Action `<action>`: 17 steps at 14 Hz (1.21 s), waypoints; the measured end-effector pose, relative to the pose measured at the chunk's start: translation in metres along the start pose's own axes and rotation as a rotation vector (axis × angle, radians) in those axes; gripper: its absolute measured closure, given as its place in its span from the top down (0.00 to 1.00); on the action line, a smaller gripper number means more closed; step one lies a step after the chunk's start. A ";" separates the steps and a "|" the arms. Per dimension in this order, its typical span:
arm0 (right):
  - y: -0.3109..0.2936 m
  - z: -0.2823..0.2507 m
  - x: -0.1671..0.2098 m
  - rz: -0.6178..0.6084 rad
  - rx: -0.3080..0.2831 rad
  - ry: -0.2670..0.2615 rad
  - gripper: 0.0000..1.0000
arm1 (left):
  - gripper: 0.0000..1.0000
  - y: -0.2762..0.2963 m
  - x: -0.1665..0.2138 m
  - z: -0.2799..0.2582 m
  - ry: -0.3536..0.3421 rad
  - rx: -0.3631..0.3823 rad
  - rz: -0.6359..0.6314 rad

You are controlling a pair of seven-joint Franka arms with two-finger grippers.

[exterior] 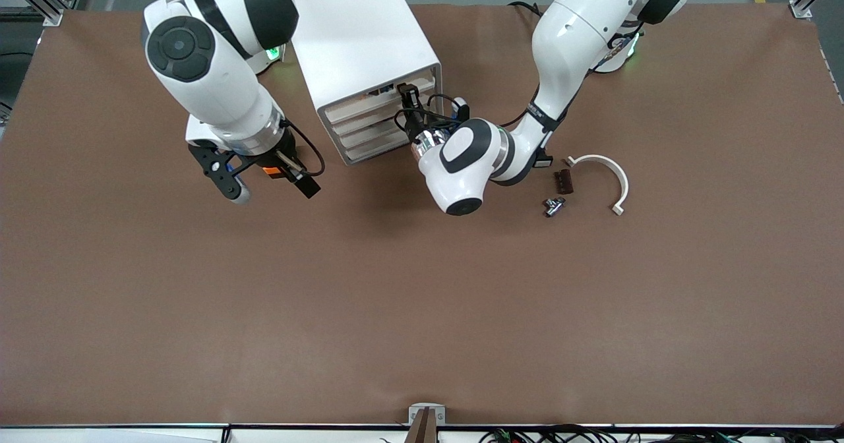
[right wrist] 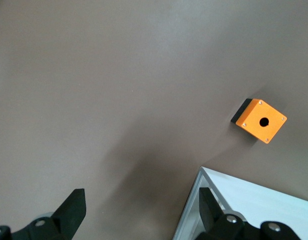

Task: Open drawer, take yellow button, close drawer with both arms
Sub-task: 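Lower the right gripper into the drawer and grasp the yellow button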

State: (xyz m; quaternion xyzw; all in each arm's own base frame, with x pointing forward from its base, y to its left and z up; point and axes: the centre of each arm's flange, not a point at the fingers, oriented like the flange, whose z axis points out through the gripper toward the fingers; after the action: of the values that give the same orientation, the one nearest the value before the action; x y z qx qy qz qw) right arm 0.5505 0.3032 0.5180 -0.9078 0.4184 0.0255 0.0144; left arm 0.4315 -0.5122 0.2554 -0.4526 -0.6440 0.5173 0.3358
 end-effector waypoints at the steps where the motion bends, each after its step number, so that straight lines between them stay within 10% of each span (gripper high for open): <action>1: -0.001 0.000 -0.006 0.014 0.000 0.000 1.00 | 0.11 0.003 0.006 -0.017 -0.023 -0.006 -0.006; 9: -0.016 0.007 -0.096 0.121 0.014 0.020 1.00 | 0.15 0.026 0.058 -0.146 -0.252 -0.061 0.020; 17: -0.040 0.078 -0.175 0.186 -0.006 0.087 1.00 | 0.96 0.026 0.061 -0.163 -0.284 -0.097 0.049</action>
State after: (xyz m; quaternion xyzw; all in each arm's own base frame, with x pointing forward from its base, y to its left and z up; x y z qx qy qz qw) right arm 0.4648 0.4656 0.4507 -0.8653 0.5011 -0.0115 -0.0087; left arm 0.5622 -0.3944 0.2665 -0.4062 -0.6981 0.5524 0.2064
